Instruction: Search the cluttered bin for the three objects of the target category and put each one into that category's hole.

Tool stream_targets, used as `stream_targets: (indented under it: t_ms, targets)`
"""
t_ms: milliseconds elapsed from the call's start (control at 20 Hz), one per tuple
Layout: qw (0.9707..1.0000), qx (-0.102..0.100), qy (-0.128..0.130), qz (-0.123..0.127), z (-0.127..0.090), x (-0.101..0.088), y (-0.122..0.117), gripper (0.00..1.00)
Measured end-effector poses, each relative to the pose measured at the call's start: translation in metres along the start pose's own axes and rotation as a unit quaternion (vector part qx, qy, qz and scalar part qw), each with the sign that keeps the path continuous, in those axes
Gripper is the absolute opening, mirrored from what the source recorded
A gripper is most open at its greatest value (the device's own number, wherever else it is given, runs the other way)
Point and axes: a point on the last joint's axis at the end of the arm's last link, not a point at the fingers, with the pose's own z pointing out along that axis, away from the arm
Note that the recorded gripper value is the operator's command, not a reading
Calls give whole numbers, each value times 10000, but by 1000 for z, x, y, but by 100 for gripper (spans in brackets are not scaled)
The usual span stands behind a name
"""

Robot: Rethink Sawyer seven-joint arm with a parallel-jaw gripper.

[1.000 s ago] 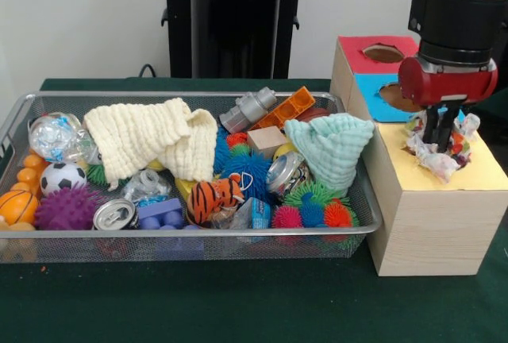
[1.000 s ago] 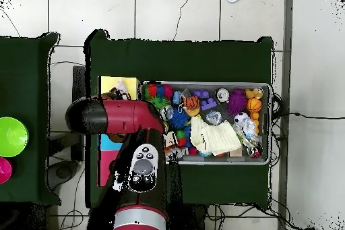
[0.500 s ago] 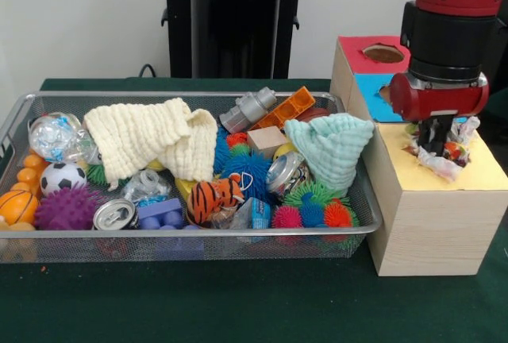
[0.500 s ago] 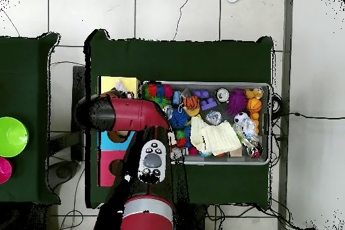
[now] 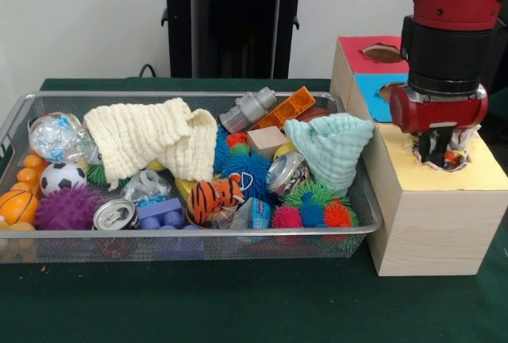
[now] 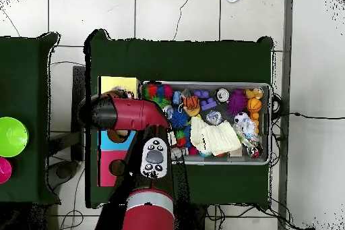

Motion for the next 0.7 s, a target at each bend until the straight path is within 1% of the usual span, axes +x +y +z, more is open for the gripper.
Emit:
stream_targets:
  t_ms: [250, 400, 500, 550, 700]
  targets:
    - [9999, 40, -128, 8, 7, -1, -2, 0]
    - [9995, 106, -312, 2, 19, -2, -3, 0]
    - [9992, 133, -379, -2, 24, -2, -4, 0]
    - [9987, 168, -480, -7, 30, -2, -4, 0]
    - [9982, 188, -561, -11, 30, -5, -5, 0]
